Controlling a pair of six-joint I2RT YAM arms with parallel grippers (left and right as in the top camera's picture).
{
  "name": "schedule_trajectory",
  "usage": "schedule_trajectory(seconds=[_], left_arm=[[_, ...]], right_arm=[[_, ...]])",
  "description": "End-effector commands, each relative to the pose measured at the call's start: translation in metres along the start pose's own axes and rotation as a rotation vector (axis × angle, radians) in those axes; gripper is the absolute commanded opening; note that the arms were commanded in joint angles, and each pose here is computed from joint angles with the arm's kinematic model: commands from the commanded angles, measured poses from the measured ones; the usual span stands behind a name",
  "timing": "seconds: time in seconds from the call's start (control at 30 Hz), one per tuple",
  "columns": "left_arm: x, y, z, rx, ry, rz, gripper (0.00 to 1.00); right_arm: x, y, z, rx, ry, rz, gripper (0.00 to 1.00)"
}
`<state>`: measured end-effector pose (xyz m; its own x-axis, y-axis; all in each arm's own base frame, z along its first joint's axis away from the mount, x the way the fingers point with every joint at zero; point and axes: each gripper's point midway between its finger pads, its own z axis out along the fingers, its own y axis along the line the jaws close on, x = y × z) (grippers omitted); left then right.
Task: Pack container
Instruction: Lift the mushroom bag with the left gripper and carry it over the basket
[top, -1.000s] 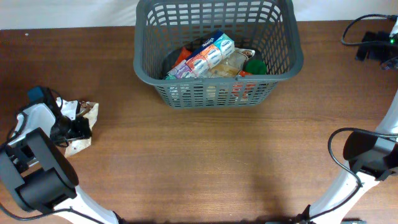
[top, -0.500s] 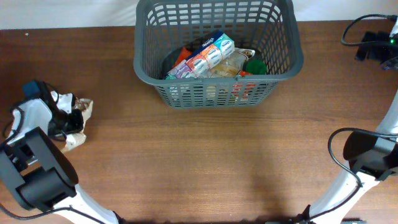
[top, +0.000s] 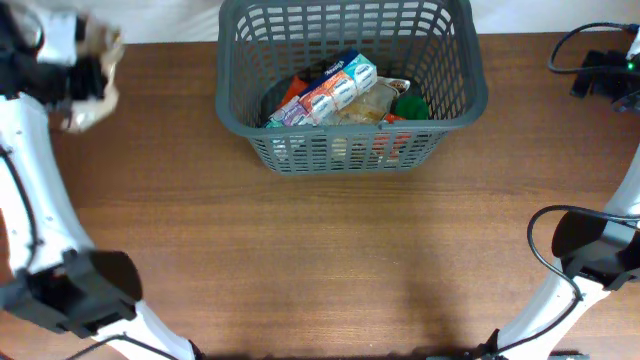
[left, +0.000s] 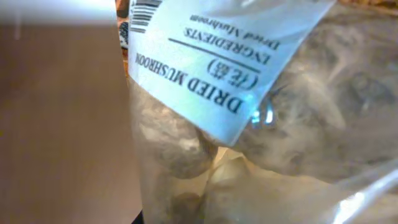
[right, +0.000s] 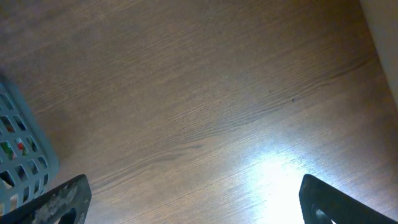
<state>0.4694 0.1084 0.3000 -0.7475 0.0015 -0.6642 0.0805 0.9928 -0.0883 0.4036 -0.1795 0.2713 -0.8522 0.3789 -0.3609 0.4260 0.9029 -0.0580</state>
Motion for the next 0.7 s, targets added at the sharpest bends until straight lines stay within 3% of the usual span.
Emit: schedule_trajectory(seconds=[0.0, 0.17, 0.37, 0.67], left_arm=[[-0.063, -0.097, -0.069, 0.161, -0.249, 0.184, 0.02], [-0.099, -0.221, -0.115, 0.396, -0.464, 0.417, 0.02], [-0.089, -0.316, -0.109, 0.517, -0.496, 0.605, 0.02], [-0.065, -0.356, -0.02, 0.451, -0.338, 0.655, 0.02]], right_arm=[[0.0, 0.001, 0.005, -0.008, 0.011, 0.011, 0.99], [0.0, 0.001, 0.005, -0.008, 0.011, 0.011, 0.99], [0.0, 0.001, 0.005, -0.008, 0.011, 0.011, 0.99], [0.0, 0.001, 0.005, -0.008, 0.011, 0.011, 0.99]])
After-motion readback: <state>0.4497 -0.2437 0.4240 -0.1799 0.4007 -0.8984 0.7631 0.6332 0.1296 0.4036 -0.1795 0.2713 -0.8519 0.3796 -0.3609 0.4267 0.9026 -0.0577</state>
